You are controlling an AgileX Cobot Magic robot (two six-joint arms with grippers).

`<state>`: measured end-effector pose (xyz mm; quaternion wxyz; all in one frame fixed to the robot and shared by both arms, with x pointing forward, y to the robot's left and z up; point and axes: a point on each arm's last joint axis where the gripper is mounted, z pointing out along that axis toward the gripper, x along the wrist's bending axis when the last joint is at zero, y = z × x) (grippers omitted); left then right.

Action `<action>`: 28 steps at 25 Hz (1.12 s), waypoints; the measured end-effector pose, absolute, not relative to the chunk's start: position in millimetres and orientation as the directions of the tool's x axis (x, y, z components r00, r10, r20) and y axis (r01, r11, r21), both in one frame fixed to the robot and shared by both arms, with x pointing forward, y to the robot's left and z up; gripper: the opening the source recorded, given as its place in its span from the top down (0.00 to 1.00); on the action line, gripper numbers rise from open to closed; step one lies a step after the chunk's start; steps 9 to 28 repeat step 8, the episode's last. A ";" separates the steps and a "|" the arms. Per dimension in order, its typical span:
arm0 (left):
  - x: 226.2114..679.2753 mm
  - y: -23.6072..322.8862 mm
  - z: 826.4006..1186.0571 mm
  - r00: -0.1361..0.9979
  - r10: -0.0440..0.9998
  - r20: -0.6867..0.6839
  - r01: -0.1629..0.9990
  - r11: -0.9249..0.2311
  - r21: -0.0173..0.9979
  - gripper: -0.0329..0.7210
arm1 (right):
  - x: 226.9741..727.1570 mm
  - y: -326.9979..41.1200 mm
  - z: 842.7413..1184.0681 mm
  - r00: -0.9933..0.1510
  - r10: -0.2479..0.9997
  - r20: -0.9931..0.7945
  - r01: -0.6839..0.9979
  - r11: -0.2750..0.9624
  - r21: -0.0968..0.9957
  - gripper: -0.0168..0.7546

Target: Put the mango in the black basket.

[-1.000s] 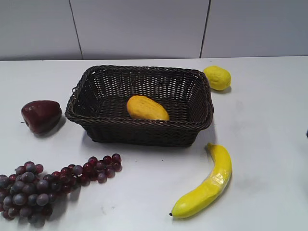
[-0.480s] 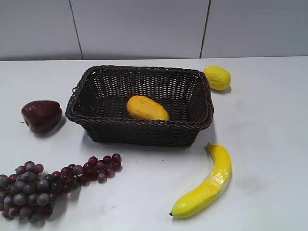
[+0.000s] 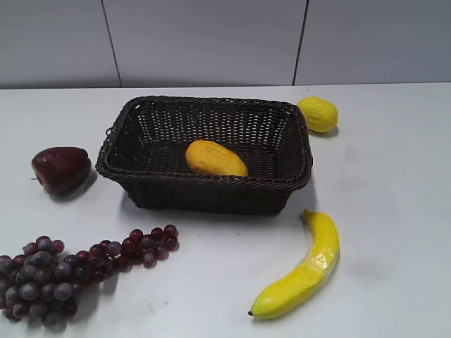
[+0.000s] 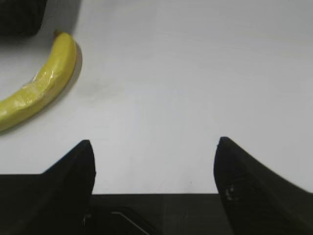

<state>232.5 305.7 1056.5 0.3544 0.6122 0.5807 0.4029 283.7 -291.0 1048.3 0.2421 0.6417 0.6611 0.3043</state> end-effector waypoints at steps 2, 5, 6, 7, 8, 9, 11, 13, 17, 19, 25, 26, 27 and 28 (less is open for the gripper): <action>232.5 305.7 1056.5 0.001 0.997 0.082 0.425 -0.074 0.902 0.64 | 273.4 -291.4 1051.0 -0.064 0.995 0.070 0.652 -0.011 0.758 0.23; 232.5 305.7 1056.5 0.001 0.997 0.082 0.425 -0.074 0.902 0.64 | 256.2 -292.0 1053.6 -0.072 0.995 0.068 0.566 -0.015 0.825 0.23; 232.5 305.7 1056.5 0.001 0.997 0.082 0.425 -0.074 0.902 0.64 | 251.6 -292.1 1053.4 -0.075 0.995 0.067 0.542 -0.016 0.840 0.23; 232.5 305.7 1056.5 0.001 0.997 0.082 0.425 -0.074 0.902 0.64 | 246.3 -292.3 1053.1 -0.077 0.995 0.066 0.515 -0.017 0.857 0.23; 232.5 305.7 1056.5 0.001 0.997 0.082 0.425 -0.074 0.902 0.64 | 241.2 -292.5 1053.2 -0.079 0.995 0.065 0.488 -0.018 0.873 0.23; 232.5 305.7 1056.5 0.001 0.997 0.082 0.425 -0.074 0.902 0.64 | 241.2 -292.5 1053.2 -0.079 0.995 0.065 0.488 -0.018 0.873 0.23; 232.5 305.7 1056.5 0.001 0.997 0.082 0.425 -0.074 0.902 0.64 | 241.2 -292.5 1053.2 -0.079 0.995 0.065 0.488 -0.018 0.873 0.23; 232.5 305.7 1056.5 0.001 0.997 0.082 0.425 -0.074 0.902 0.64 | 241.2 -292.5 1053.2 -0.079 0.995 0.065 0.488 -0.018 0.873 0.23; 232.5 305.7 1056.5 0.001 0.997 0.082 0.425 -0.074 0.902 0.64 | 241.2 -292.5 1053.2 -0.079 0.995 0.065 0.488 -0.018 0.873 0.23; 232.5 305.7 1056.5 0.001 0.997 0.082 0.425 -0.074 0.902 0.64 | 241.2 -292.5 1053.2 -0.079 0.995 0.065 0.488 -0.018 0.873 0.23; 232.5 305.7 1056.5 0.001 0.997 0.082 0.425 -0.074 0.902 0.64 | 241.2 -292.5 1053.2 -0.079 0.995 0.065 0.488 -0.018 0.873 0.23; 232.5 305.7 1056.5 0.001 0.997 0.082 0.425 -0.074 0.902 0.64 | 241.2 -292.5 1053.2 -0.079 0.995 0.065 0.488 -0.018 0.873 0.23; 232.5 305.7 1056.5 0.001 0.997 0.082 0.425 -0.074 0.902 0.64 | 241.2 -292.5 1053.2 -0.079 0.995 0.065 0.488 -0.018 0.873 0.23; 232.5 305.7 1056.5 0.001 0.997 0.082 0.425 -0.074 0.902 0.64 | 241.2 -292.5 1053.2 -0.079 0.995 0.065 0.488 -0.018 0.873 0.23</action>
